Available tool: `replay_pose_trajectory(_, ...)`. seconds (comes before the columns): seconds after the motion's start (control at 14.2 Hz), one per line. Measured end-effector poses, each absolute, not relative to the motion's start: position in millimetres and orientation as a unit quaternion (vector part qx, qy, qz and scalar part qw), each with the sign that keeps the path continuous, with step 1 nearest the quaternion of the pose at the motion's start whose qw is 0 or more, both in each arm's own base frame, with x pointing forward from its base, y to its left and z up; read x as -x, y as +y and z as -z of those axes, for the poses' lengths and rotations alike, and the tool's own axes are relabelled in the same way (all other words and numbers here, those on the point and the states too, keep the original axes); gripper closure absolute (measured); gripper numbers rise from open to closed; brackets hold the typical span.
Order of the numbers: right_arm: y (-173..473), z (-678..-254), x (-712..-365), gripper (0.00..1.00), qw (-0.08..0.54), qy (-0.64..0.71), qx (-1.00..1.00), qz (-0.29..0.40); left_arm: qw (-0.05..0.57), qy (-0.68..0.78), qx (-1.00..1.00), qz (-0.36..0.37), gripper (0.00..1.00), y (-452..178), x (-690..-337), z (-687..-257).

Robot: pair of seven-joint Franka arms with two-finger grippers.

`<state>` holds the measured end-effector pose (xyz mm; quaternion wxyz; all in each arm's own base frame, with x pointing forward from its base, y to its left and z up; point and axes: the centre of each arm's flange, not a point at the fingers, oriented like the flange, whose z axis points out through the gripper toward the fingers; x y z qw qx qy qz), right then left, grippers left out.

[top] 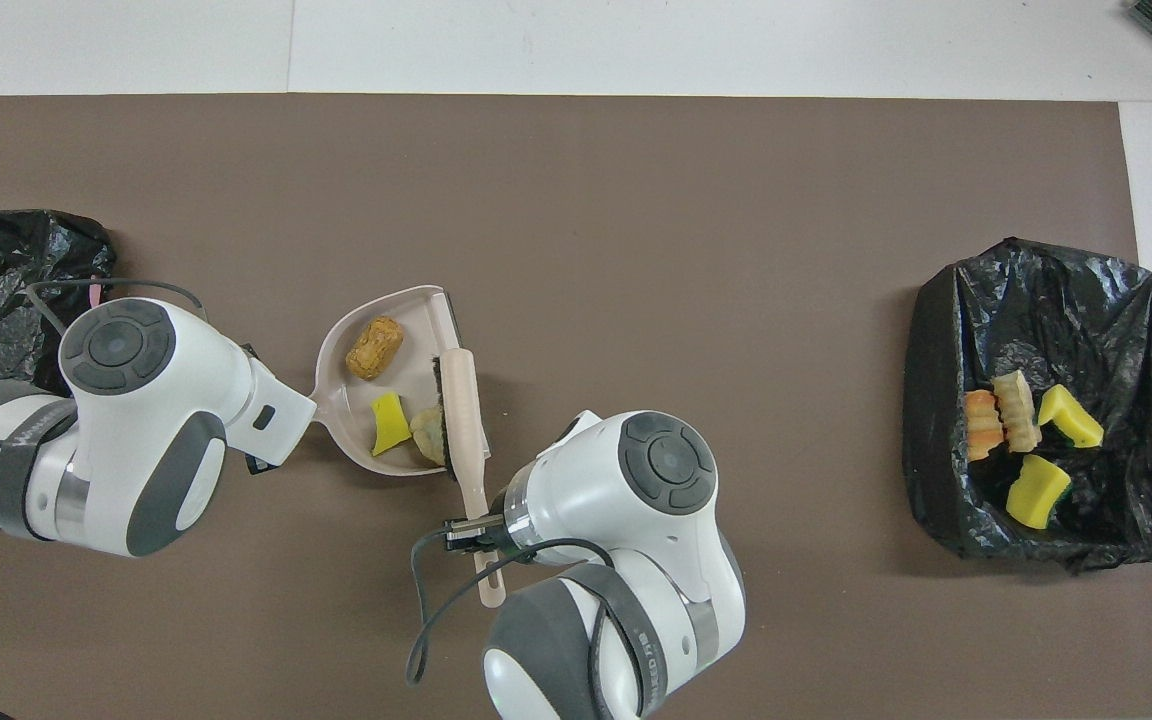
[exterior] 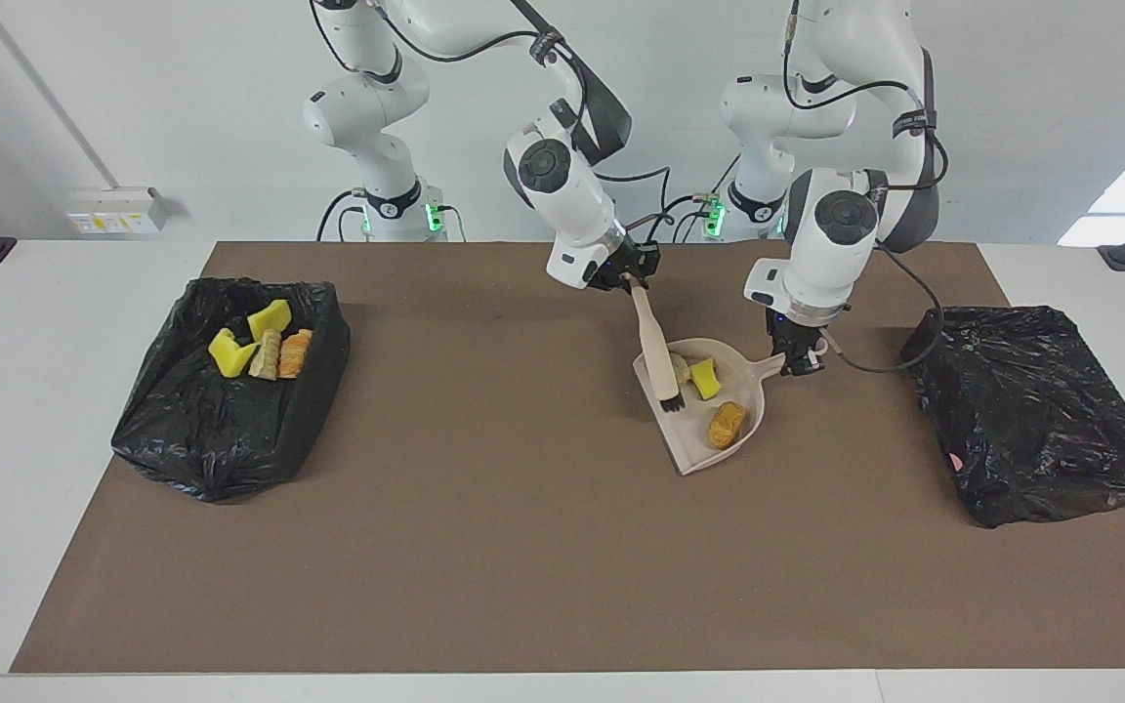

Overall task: Sweep and dump trash in bin
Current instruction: 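Push the sponge and crusts into the dustpan with the right gripper's brush, then carry the loaded dustpan to the black bag with the left gripper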

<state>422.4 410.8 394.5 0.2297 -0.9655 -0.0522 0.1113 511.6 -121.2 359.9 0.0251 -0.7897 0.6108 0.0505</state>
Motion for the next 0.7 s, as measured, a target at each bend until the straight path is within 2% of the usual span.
replay_pose_trajectory(0.14, 390, -417, -424, 0.74, 0.217, -0.063, 0.966, -0.129, 0.027, 0.591, 0.805, -0.045, 0.69, -107, -517, -362)
replay_pose_trajectory(0.35, 349, -452, -426, 0.74, 0.161, -0.066, 0.975, -0.135, 0.02, 0.551, 0.834, -0.016, 0.69, -84, -531, -381)
replay_pose_trajectory(0.49, 343, -467, -415, 0.74, 0.108, -0.041, 0.985, -0.124, 0.018, 0.521, 0.854, 0.007, 0.69, -76, -538, -401)
replay_pose_trajectory(0.7, 368, -469, -381, 0.74, 0.073, -0.008, 0.99, -0.122, 0.008, 0.464, 0.885, 0.03, 0.69, -77, -538, -426)
